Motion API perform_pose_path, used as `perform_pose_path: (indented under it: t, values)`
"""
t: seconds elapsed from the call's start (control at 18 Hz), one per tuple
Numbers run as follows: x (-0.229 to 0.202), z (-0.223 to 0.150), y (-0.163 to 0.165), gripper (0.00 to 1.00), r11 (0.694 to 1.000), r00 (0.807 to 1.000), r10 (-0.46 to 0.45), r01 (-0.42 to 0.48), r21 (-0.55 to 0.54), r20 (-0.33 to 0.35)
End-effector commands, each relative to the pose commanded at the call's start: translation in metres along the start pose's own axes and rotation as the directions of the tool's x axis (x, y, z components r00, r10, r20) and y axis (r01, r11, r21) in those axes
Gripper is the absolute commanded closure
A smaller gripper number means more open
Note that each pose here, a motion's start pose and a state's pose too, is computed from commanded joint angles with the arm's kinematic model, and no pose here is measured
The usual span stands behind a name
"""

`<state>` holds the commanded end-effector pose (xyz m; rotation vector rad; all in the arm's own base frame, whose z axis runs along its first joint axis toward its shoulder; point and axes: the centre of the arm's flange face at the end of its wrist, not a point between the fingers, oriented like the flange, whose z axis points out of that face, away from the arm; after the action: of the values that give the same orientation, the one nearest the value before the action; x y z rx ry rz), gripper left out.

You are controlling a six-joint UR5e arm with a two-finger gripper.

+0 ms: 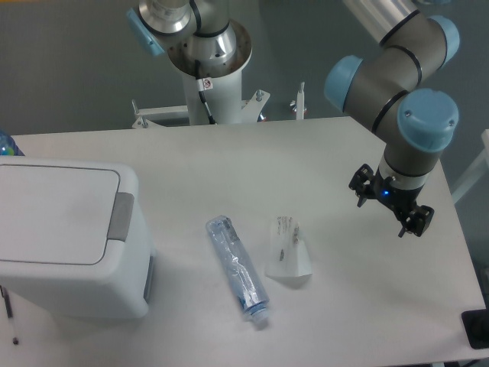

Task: Open the trash can

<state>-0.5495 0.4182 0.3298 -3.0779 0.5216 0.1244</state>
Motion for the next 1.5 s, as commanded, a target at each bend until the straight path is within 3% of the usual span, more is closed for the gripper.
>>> perform_pose_path:
  t: [0.22, 0.61, 0.83, 1.0, 1.17, 1.28, 1.5]
  values:
    - [0.007, 0.001, -0.014, 0.00, 0.996, 0.996, -0.086, 0.086, 0.014, -0.006]
    - [0.008, -0.008, -0.039, 0.00, 0.931, 0.947, -0.320, 0.321, 0.173, -0.034]
    - [0.009, -0.024, -0.044, 0.00, 0.918, 0.936, -0.351, 0.348, 0.190, -0.017]
    - [0.008, -0.041, -0.054, 0.00, 0.877, 0.899, -0.437, 0.430, 0.214, -0.019]
    - [0.007, -0.063, -0.067, 0.00, 0.859, 0.888, -0.459, 0.451, 0.242, -0.023]
    - [0.008, -0.083, -0.075, 0.00, 0.829, 0.865, -0.499, 0.493, 0.265, -0.048]
    - [0.015, -0.126, -0.122, 0.00, 0.768, 0.822, -0.562, 0.559, 0.312, -0.090]
